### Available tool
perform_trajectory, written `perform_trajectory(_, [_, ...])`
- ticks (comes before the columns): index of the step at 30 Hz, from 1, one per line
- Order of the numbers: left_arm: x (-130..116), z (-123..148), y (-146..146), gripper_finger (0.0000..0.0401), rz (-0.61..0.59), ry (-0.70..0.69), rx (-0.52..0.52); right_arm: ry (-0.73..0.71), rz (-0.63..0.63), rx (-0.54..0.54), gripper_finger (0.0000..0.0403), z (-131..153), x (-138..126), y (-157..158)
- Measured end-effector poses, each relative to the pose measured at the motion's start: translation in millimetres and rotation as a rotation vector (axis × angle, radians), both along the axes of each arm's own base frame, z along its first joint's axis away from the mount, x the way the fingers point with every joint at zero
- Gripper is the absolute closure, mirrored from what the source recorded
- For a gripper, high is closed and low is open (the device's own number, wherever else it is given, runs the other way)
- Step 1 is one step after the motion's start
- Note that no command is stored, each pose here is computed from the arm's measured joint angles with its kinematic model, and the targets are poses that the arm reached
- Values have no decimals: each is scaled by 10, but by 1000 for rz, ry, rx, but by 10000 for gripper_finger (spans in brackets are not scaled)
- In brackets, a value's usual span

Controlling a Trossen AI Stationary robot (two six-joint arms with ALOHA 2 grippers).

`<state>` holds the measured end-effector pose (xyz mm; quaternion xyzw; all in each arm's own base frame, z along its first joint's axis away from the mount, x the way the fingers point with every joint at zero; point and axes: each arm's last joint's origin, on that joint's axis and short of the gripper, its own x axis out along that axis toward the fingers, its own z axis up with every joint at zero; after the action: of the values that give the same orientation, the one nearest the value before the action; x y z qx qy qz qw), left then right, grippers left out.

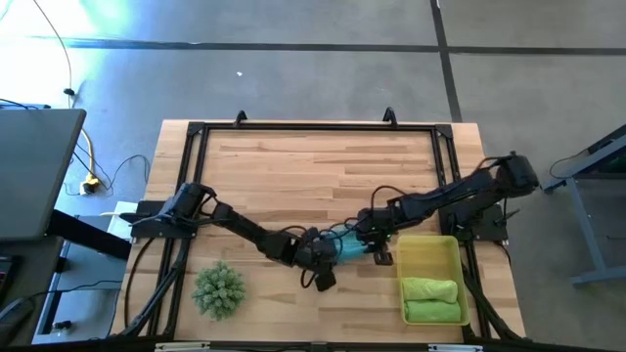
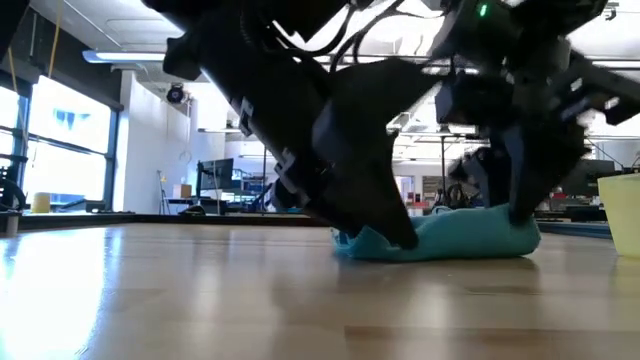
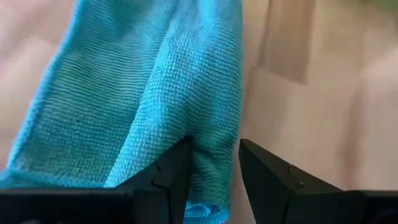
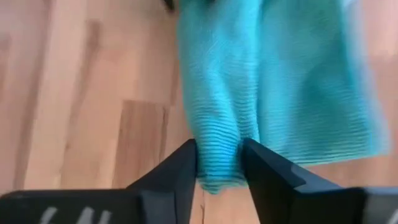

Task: Roll microfiber towels into tight, uniform cylinder then place into a basket
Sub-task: Roll the blue microfiber cloth

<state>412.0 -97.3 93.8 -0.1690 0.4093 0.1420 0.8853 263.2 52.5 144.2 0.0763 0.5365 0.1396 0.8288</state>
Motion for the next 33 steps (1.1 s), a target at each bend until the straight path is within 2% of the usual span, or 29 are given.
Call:
perform_trajectory(3, [6,5,-12,274,66,-13,-99,-98,47,-78,267,185,-48,6])
perform_trajectory(7, [24,13,-3,275,157,-38,-219,-210,217,-223,262,336,-135,133])
perform_trajectory(11, [37,13,46,275,190,-40,-257,-288,401,-301,262,356,-193,390])
perform_trajectory(14, [43,14,63,275,194,-46,-262,-310,457,-384,262,289,-203,560])
perform_trajectory(18, [45,14,64,275,194,-49,-263,-295,433,-540,261,143,-194,678])
perform_trajectory(22, [45,15,63,275,196,-52,-261,-261,427,-604,261,-4,-160,716])
perform_trajectory(29, [45,28,59,275,165,-59,-236,-172,358,-575,267,-214,-114,716])
perform_trajectory(33, [34,135,33,275,112,-77,-208,-127,328,-524,304,-256,-107,682])
